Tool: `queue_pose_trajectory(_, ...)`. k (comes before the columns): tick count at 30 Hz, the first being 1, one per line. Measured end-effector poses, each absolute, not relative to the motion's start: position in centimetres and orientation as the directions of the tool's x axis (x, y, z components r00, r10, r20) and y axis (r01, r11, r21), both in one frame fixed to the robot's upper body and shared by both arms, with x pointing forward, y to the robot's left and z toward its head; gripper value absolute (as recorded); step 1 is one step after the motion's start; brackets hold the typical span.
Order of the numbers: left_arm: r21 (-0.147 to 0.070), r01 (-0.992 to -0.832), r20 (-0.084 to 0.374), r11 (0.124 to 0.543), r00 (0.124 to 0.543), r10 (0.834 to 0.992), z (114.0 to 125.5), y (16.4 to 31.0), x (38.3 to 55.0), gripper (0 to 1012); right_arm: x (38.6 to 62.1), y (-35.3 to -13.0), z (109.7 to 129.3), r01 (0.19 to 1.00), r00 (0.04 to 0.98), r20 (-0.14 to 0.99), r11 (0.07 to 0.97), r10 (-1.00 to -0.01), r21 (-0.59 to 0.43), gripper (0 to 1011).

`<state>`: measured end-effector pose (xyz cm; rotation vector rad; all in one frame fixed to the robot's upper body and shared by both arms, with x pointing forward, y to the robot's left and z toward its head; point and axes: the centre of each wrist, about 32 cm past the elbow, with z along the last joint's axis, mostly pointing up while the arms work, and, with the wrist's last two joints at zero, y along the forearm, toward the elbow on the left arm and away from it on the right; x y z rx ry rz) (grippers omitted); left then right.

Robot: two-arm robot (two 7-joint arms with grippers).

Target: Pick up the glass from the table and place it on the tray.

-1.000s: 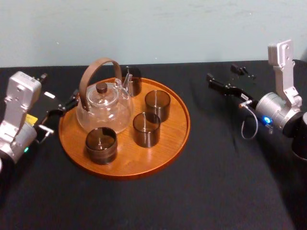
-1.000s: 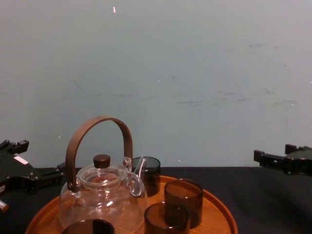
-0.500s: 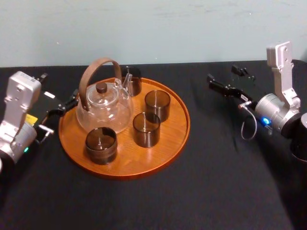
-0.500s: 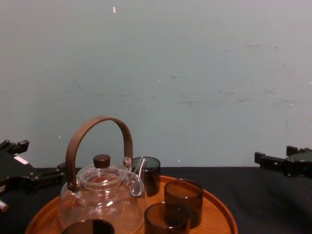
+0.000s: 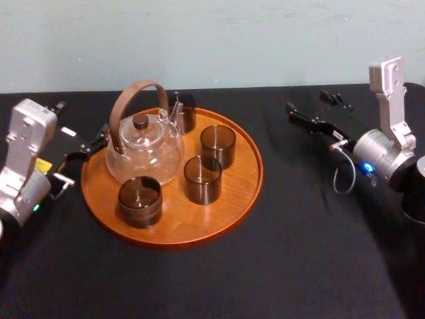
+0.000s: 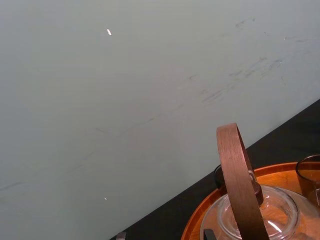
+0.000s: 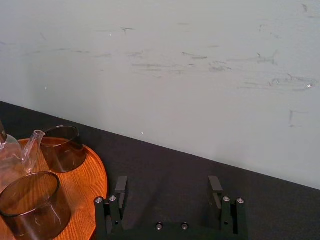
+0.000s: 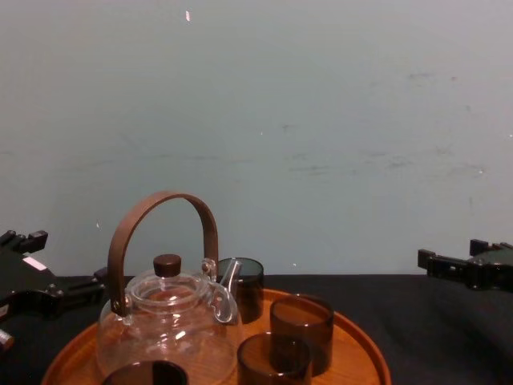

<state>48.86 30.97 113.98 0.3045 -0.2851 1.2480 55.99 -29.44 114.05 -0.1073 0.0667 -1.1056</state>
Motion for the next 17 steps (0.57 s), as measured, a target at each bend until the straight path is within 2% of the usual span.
queue_pose_trajectory(17, 0.07, -0.955, 0.374, 0.287, 0.292, 0.88, 113.98, 30.97, 48.86, 1002, 56.0, -29.47, 114.09, 0.887, 0.449, -0.001, 0.446, -0.894, -0.119, 1002)
